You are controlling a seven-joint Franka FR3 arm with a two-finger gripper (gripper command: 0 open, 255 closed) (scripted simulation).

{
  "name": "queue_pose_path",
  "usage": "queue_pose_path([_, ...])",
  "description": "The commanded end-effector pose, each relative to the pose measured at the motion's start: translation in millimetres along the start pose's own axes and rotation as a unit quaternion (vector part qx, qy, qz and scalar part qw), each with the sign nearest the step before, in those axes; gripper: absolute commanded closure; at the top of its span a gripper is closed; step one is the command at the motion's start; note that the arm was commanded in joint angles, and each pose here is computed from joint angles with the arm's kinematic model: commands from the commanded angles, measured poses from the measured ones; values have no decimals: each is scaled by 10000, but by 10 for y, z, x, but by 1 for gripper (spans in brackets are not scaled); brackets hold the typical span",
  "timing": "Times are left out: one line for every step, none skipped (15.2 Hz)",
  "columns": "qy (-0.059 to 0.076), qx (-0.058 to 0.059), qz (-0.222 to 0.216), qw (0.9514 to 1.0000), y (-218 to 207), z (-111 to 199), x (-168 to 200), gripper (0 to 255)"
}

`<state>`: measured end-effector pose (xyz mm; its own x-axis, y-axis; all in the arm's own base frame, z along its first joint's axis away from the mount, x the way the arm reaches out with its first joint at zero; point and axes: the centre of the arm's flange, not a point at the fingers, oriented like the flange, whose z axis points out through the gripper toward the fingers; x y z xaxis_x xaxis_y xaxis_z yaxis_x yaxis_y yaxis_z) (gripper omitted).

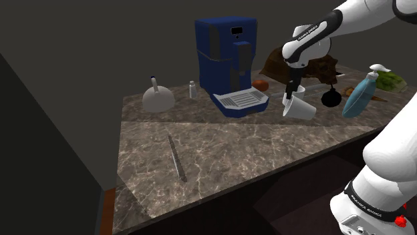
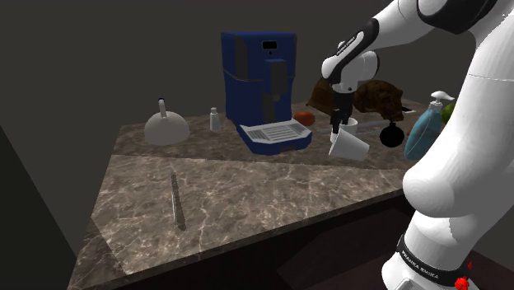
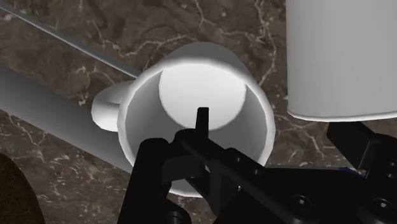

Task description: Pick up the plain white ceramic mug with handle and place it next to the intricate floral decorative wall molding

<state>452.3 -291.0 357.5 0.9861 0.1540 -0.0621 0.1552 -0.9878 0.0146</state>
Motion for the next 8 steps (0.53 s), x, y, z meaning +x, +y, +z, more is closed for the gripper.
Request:
queue_pose_path([0,0,0,10000,-3,-132,-3,0])
queue_pose_path([0,0,0,10000,-3,-264,-3,0])
queue_pose_path([0,0,0,10000,-3,-396,-3,0])
queue_pose_path([0,0,0,10000,-3,-500,-3,0])
queue_pose_path([0,0,0,10000,-3,-500,-3,0])
queue_pose_path([0,0,0,10000,-3,-500,-3,0])
queue_pose_path([0,0,0,10000,-3,-500,-3,0])
queue_pose_path([0,0,0,10000,-3,-500,-3,0])
